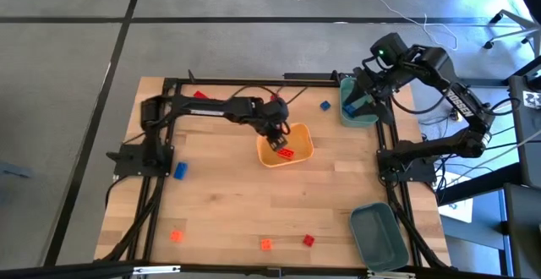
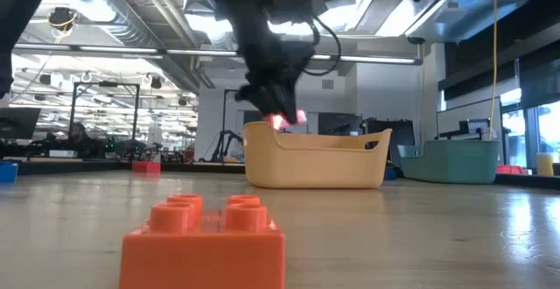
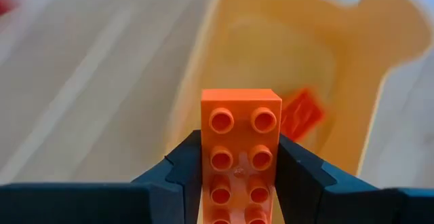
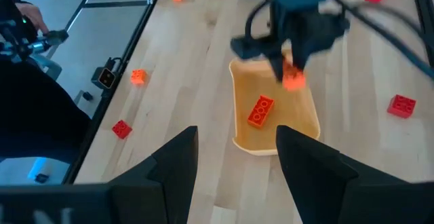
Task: Sort & place blocks by color
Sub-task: Put the orange game piece into the yellow bin, then put the red game piece into the gray bin
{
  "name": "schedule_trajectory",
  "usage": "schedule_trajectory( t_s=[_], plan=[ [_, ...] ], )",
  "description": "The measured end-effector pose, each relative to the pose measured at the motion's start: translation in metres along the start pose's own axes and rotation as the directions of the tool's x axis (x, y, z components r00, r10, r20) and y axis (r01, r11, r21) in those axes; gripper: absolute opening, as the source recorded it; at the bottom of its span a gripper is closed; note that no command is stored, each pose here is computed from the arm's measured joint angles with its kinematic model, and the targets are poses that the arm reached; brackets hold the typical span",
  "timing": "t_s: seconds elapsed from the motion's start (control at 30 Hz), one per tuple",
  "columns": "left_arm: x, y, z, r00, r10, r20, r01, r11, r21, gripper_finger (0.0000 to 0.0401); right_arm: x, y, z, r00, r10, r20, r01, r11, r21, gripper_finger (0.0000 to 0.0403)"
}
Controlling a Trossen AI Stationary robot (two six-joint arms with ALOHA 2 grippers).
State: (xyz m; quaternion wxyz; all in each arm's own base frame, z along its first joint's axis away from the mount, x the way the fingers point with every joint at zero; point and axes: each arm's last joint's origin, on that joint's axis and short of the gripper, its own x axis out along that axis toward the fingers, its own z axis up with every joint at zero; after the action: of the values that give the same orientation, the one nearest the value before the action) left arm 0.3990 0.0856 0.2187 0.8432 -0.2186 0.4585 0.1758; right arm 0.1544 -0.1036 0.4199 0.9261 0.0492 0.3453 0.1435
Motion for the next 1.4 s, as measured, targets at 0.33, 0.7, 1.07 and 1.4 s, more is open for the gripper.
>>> schedule_trajectory(
  t_s=[0.33,0.7,1.07,1.4],
  plan=[
    [0.041,0.007,-0.01,0.996,0.012,-0.092,-0.013,1.0,-0.008,0.0131,0.001,-0.001,0.0,1.0,-0.013,0.0,0.013,1.0,-0.011,0.02],
    [0.051,0.01,-0.014,0.992,0.023,-0.125,-0.025,1.0,-0.01,0.0131,0.001,-0.001,0.0,1.0,-0.014,0.0,0.014,1.0,-0.012,0.02],
    [0.051,0.01,-0.014,0.992,0.027,-0.121,-0.029,0.999,-0.018,0.0194,0.001,-0.001,0.0,1.0,-0.015,0.0,0.015,1.0,-0.012,0.02],
    [0.01,-0.008,0.029,0.997,-0.058,-0.054,0.057,0.998,-0.018,0.0195,0.001,-0.005,-0.002,0.985,-0.148,-0.092,0.151,0.988,0.024,0.0199]
  ],
)
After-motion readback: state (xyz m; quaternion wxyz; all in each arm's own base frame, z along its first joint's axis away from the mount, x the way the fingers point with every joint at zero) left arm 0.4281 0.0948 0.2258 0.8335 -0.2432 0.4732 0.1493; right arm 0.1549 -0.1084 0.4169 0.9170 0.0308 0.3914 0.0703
